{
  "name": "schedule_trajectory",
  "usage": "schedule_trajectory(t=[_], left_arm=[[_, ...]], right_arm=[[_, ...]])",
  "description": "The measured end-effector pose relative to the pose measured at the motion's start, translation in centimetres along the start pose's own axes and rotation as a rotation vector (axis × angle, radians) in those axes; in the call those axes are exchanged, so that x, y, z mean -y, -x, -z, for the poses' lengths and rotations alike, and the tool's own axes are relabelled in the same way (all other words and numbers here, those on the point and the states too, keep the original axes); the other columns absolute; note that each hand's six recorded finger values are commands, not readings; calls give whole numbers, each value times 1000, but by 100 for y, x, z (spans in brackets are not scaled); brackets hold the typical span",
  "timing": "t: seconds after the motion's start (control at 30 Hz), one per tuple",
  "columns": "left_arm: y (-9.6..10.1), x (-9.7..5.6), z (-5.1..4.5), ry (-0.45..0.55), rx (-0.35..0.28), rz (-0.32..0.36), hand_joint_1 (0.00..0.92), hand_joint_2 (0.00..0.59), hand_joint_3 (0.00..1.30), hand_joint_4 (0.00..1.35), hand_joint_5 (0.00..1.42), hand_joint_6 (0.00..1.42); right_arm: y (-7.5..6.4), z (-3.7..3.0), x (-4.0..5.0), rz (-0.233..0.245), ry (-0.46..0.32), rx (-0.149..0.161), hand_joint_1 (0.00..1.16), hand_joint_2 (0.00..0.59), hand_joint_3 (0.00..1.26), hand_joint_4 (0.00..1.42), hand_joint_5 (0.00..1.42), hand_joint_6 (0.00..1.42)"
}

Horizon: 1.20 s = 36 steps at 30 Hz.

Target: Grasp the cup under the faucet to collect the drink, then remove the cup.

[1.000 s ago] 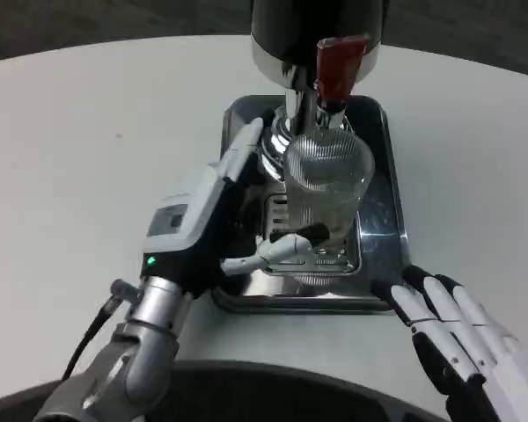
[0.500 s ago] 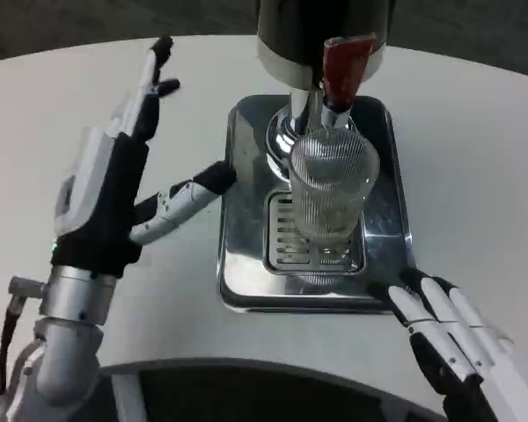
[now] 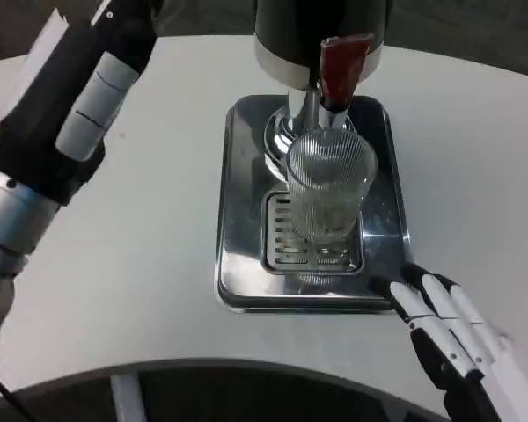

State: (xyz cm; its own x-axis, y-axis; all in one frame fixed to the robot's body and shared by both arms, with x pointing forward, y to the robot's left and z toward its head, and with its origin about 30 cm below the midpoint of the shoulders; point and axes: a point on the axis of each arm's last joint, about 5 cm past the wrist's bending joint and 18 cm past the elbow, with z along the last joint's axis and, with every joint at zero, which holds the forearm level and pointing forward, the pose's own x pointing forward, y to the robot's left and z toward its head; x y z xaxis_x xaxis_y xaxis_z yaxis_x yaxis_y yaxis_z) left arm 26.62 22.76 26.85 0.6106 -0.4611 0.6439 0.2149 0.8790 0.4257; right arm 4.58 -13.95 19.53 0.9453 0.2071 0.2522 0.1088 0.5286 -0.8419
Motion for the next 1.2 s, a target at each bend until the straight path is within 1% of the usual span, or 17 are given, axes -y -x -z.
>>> schedule_trajectory(t=[0.03,0.07,0.1,0.13,0.17,0.2,0.33,0.4,0.47,0.63,0.83,0.93,0.97,1.03,1.1,1.2], left_arm=[[-16,-24,-26,27,4,16,0,119,0,0,0,0],[-46,-76,-66,94,7,54,0,119,0,0,0,0],[-74,-115,-99,134,10,87,0,120,0,0,0,0],[-124,-166,-156,185,30,129,0,120,0,0,0,0],[-152,-186,-188,197,41,147,0,122,0,0,0,0],[-187,-215,-216,234,51,169,0,123,0,0,0,0],[-304,-282,-280,331,60,240,0,122,0,0,0,0],[-378,-314,-267,383,45,284,0,120,0,0,0,0],[-442,-344,-244,414,24,314,0,117,0,0,0,0],[-552,-349,-163,464,11,360,0,110,0,0,0,0],[-630,-279,-60,473,-28,394,0,107,0,0,0,0],[-671,-246,-15,475,-41,397,0,106,0,0,0,0],[-685,-234,12,480,-43,398,0,105,0,0,1,0],[-711,-224,30,477,-44,402,0,103,0,0,4,0],[-772,-203,57,481,-40,423,0,102,0,0,6,0],[-833,-162,77,467,-40,454,0,101,0,0,11,0]], right_arm=[[-2,0,0,1,0,1,525,493,105,12,15,109],[-5,0,0,3,-1,1,525,493,105,12,15,110],[-8,1,1,4,-1,1,525,493,105,12,15,110],[-12,1,1,7,-3,1,526,493,105,12,15,110],[-14,1,1,8,-4,1,526,493,105,12,15,110],[-17,1,1,9,-5,2,526,493,105,12,15,111],[-24,3,1,12,-9,-2,526,493,105,12,15,111],[-29,2,0,15,-10,1,526,493,105,12,15,111],[-32,1,0,17,-11,3,526,493,105,12,15,111],[-29,7,3,17,-7,-1,526,493,105,12,15,111],[-27,13,6,17,-3,-6,526,493,105,12,15,111],[-27,19,6,17,-5,-19,526,493,105,12,15,111],[-27,21,6,17,-6,-22,526,493,105,12,15,111],[-27,21,6,17,-7,-23,526,493,105,12,15,111],[-34,25,7,21,-10,-30,526,493,105,12,15,111],[-43,27,7,25,-13,-32,526,493,105,12,15,111]])
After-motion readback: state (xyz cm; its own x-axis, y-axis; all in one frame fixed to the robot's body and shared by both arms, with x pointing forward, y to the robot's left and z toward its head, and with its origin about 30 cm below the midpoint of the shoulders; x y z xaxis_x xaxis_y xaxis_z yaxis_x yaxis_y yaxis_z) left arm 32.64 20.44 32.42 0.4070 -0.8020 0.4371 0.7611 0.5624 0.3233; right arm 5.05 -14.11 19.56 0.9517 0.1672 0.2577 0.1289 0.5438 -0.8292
